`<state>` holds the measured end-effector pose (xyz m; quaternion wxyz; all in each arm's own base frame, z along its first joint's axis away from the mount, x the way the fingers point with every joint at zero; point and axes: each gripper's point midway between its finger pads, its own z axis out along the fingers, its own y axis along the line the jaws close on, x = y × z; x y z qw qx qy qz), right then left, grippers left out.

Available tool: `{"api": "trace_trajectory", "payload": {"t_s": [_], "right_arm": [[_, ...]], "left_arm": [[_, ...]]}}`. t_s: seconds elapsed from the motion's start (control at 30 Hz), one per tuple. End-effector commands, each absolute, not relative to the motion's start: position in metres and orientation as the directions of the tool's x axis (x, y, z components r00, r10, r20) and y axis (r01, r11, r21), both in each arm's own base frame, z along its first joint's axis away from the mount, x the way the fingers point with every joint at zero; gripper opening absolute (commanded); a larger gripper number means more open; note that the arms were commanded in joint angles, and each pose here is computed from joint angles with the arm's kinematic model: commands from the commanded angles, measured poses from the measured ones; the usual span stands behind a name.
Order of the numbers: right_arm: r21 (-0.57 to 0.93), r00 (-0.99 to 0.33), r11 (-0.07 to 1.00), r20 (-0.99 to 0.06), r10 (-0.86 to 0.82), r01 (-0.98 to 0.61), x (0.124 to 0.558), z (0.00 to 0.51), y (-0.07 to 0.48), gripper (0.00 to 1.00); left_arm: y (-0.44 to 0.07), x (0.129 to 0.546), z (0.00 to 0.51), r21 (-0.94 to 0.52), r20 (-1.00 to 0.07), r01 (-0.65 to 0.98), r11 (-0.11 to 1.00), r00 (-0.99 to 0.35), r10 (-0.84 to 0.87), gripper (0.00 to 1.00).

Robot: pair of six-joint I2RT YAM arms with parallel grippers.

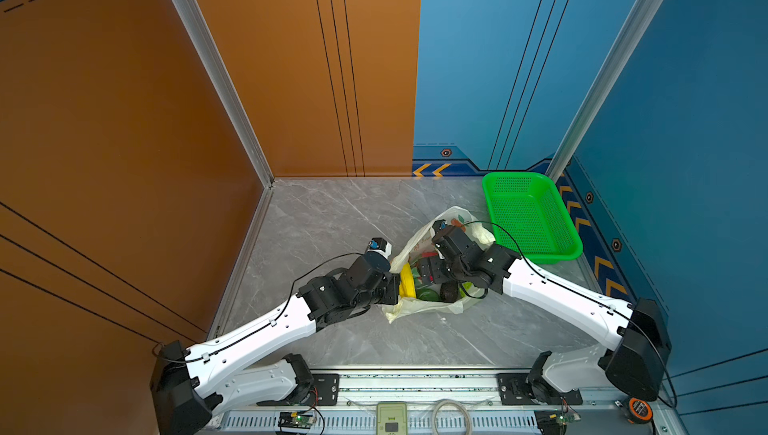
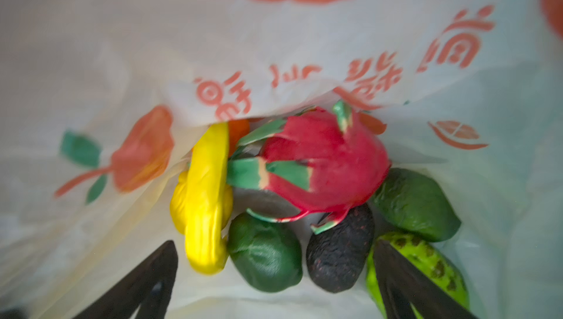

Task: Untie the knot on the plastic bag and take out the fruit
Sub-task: 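Lower the right gripper into the bag toward the yellow banana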

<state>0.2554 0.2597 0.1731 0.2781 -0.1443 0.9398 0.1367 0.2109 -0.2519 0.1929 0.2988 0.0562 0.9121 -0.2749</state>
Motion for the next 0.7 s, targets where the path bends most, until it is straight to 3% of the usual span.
{"api": "trace_trajectory", "payload": {"t_s": [0.0, 0.53, 0.67], "right_arm": [[0.173, -0.841, 0.929, -0.502, -0.204, -0.328, 0.227, 0.164, 0.250, 1.00], [0.073, -0.855, 0.901, -0.358, -0.376, -0.427, 0.144, 0.084, 0.246, 1.00], [0.050, -0.865, 0.909, -0.334, -0.375, -0.413, 0.140, 0.072, 0.240, 1.00]], "left_arm": [[-0.251, 0.213, 0.198, -0.465, -0.579, 0.246, 0.850, -0.811, -0.082, 0.00], [-0.241, 0.195, 0.171, -0.483, -0.530, 0.214, 0.849, -0.843, -0.089, 0.00], [-0.243, 0.192, 0.164, -0.474, -0.522, 0.221, 0.852, -0.850, -0.070, 0.00]]}}
